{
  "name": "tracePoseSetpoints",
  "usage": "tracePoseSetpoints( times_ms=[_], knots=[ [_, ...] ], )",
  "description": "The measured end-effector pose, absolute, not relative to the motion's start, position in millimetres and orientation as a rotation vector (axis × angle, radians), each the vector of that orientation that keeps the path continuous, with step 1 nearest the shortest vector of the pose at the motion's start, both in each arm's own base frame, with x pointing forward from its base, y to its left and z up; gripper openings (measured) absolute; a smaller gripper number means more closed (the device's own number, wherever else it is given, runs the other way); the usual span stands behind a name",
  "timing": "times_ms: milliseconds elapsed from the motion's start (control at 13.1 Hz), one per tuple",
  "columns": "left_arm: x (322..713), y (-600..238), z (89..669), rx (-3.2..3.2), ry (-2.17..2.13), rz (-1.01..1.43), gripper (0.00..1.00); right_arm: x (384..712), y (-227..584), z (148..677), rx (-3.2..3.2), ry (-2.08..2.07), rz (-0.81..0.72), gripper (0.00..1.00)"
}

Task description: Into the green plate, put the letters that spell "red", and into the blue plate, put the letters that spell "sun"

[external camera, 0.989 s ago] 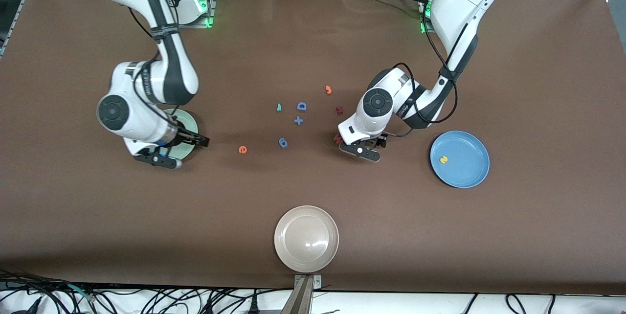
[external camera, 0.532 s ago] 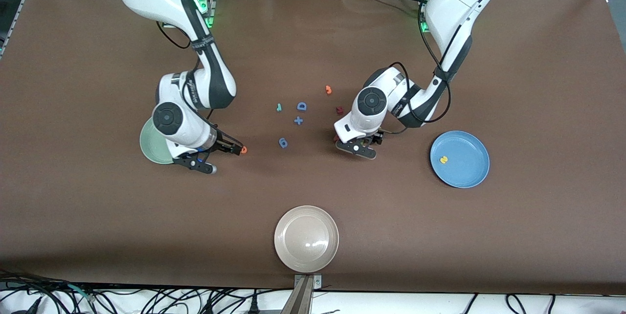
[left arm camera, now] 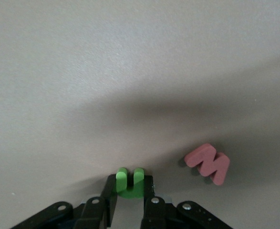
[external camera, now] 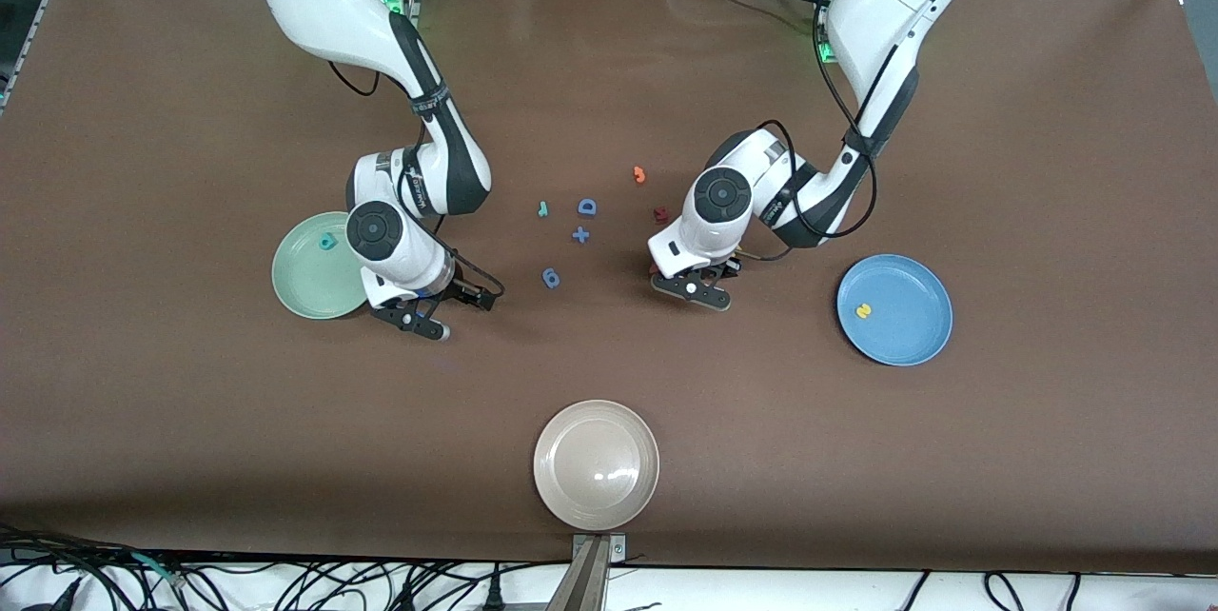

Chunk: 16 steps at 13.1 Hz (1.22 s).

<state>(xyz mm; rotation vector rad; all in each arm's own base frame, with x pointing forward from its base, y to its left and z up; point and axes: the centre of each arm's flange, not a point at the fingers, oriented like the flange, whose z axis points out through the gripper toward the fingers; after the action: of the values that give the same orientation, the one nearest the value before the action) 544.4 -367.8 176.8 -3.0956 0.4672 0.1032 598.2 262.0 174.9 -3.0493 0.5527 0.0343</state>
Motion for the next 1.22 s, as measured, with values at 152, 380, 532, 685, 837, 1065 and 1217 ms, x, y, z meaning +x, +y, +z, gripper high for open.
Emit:
tracePoseSetpoints(
  times_ms=[152, 380, 532, 685, 837, 1065, 1217],
  knots=[
    [553, -358, 192, -3.083, 0.439, 0.111, 0.26, 596, 267, 167, -3.048, 0.572, 0.024, 0.88],
    [570, -328, 237, -3.047, 0.39, 0.133, 0.26, 596, 271, 169, -3.041, 0.587, 0.014, 0.76],
    [580, -299, 265, -3.006, 0.465, 0.18, 0.26, 596, 271, 169, -3.041, 0.588, 0.014, 0.76],
    [593, -256, 285, -2.975, 0.567, 0.246, 0.26, 596, 274, 170, -3.038, 0.584, 0.013, 0.69],
    [606, -208, 295, -2.954, 0.67, 0.304, 0.26, 596, 275, 170, -3.037, 0.584, 0.011, 0.62],
    [623, -127, 291, -2.939, 0.843, 0.374, 0.26, 596, 276, 171, -3.035, 0.585, 0.011, 0.55],
    [625, -83, 280, -2.948, 0.878, 0.419, 0.26, 596, 276, 171, -3.035, 0.585, 0.011, 0.56]
  ],
)
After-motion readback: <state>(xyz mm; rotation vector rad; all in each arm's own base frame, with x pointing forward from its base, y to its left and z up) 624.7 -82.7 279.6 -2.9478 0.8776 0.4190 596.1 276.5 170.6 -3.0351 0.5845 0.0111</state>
